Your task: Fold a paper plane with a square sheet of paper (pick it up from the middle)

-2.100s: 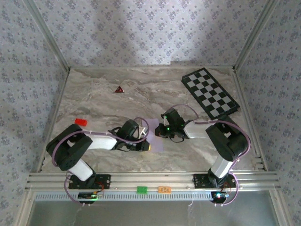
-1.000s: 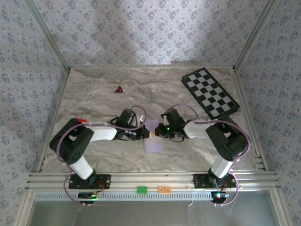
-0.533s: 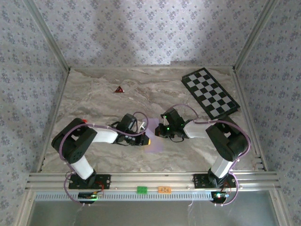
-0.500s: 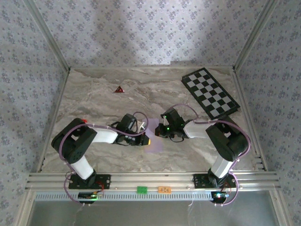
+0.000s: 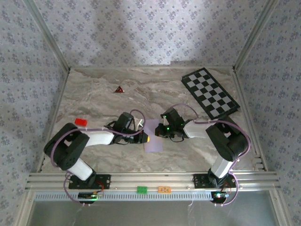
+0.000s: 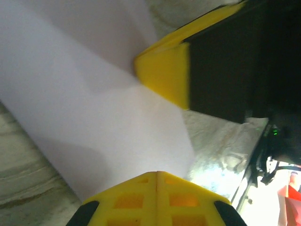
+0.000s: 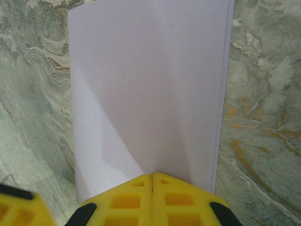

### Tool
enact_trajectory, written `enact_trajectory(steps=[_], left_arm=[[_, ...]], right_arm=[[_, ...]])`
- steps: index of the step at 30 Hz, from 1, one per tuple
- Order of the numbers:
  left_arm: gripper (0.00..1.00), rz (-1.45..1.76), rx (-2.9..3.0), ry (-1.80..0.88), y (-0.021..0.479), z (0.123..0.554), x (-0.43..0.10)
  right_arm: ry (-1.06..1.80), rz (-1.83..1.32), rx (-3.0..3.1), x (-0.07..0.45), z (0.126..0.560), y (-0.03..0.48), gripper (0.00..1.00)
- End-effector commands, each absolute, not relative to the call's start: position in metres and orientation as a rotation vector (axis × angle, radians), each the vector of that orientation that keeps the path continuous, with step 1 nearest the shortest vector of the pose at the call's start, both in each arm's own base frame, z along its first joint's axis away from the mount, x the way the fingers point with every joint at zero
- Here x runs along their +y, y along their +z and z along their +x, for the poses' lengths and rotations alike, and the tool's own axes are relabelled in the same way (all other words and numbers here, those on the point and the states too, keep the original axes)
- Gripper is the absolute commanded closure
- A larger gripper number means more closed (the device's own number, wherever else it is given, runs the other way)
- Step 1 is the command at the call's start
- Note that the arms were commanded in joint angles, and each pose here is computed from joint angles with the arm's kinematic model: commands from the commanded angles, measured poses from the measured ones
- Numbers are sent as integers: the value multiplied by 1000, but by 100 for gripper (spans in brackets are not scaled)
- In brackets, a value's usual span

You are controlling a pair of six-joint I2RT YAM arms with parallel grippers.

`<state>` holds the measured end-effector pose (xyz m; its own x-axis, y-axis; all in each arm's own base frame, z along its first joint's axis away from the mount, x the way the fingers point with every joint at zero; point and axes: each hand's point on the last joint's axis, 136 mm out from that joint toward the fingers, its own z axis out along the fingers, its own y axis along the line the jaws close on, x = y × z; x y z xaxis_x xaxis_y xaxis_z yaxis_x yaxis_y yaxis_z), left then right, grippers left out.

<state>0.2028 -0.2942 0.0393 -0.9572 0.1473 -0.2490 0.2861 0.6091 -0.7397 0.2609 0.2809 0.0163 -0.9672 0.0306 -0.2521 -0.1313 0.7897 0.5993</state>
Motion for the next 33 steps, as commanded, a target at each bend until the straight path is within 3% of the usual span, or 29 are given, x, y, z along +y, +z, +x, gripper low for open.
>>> enact_trajectory(steps=[1,9,11,16,21,24,33], left_arm=[[100,357,2735,-1242,22,194,-290],[100,320,2796,-1186,5,179,-281],[100,300,2778,-1177,12,181,-283],[100,225,2634,-1219,61,198,-291],[100,194,2549,-1093,87,219,-275],[99,158,2533,-1131,95,232,-272],[88,117,2591,-1160,90,274,-290]], right_arm=[[494,25,3016,211,217,-50,100],[603,-52,2973,230,228,-36,100],[652,-87,2942,240,235,-22,95],[642,-103,2777,242,258,40,56],[508,8,2589,198,262,99,27],[520,147,2460,171,257,123,1],[960,334,2221,151,233,130,0]])
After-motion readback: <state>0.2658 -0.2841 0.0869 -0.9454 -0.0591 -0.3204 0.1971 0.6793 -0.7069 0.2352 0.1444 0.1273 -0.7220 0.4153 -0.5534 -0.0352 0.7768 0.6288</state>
